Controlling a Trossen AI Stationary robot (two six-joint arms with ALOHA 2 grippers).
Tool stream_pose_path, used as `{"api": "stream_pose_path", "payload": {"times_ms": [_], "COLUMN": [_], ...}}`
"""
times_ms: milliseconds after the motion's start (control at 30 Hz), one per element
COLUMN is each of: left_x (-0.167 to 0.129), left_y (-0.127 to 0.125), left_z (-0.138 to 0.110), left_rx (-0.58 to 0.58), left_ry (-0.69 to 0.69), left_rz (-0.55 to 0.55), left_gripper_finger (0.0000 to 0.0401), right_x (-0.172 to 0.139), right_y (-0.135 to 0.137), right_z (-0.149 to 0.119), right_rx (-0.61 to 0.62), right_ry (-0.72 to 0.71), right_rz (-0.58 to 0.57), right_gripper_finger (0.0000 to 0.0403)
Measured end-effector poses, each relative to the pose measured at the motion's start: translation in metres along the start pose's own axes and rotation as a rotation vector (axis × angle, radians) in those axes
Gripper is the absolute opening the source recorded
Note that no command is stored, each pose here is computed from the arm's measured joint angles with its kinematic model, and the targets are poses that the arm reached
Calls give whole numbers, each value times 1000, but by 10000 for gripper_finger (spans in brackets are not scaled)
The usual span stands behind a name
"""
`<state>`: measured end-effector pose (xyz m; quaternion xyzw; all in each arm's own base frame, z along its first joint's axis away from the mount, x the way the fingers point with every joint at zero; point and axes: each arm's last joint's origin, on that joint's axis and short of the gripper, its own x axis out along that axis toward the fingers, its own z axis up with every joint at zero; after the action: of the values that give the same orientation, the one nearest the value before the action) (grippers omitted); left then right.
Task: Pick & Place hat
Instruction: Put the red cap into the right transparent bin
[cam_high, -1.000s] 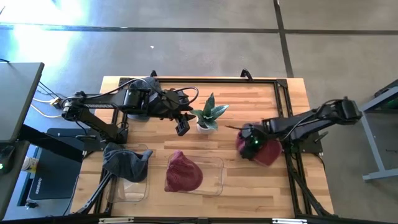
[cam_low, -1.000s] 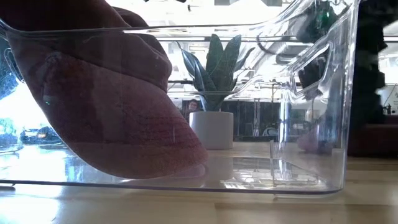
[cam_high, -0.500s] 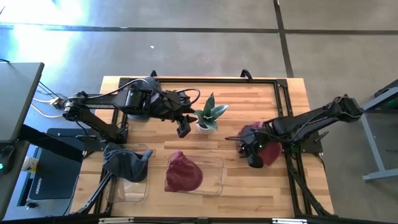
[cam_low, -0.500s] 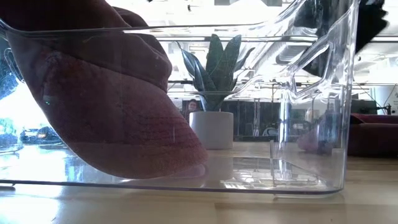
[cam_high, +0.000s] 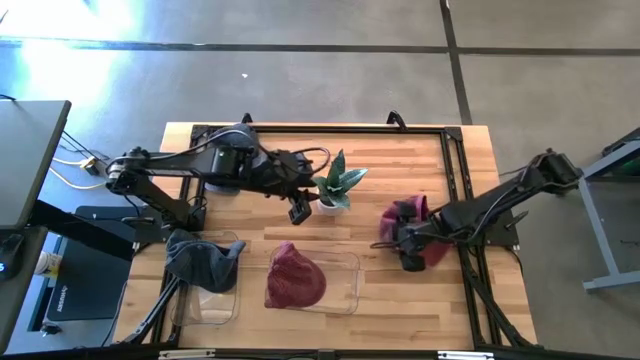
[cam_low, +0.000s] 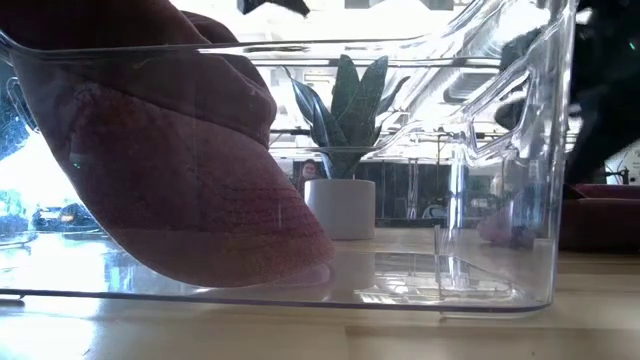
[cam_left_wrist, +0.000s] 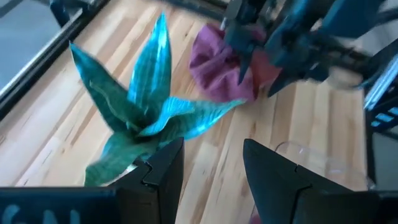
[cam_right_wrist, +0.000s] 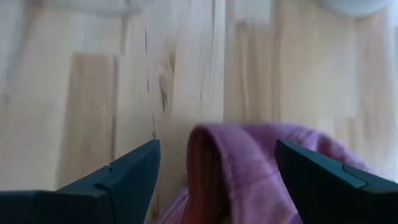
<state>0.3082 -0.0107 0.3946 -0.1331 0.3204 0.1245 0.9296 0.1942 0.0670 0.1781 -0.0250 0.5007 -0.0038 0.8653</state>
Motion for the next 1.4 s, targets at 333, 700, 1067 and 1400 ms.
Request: {"api": "stream_pose_path", "payload": {"times_ms": [333,700,1067,1400], "left_x": [3,3,3,12], "left_y": [-1,-1,-1,-7], "left_z": [0,0,0,2], "left_rx": [-1,-1,7,52], "left_ry": [5,7,10,8], "left_rz": [-15,-13,-19,-106], "left_gripper_finger": [160,160,160,160], "right_x": [26,-21,-58,-50], "right_y": [3,-7,-25,-26], "right_z": [-23,21,31,33], "right_rx": [-19,96,260,354], "right_ry": [29,24,-234,-276], "right_rz": [-65,154,553,344], "right_gripper_finger": [172,35,24,29]}}
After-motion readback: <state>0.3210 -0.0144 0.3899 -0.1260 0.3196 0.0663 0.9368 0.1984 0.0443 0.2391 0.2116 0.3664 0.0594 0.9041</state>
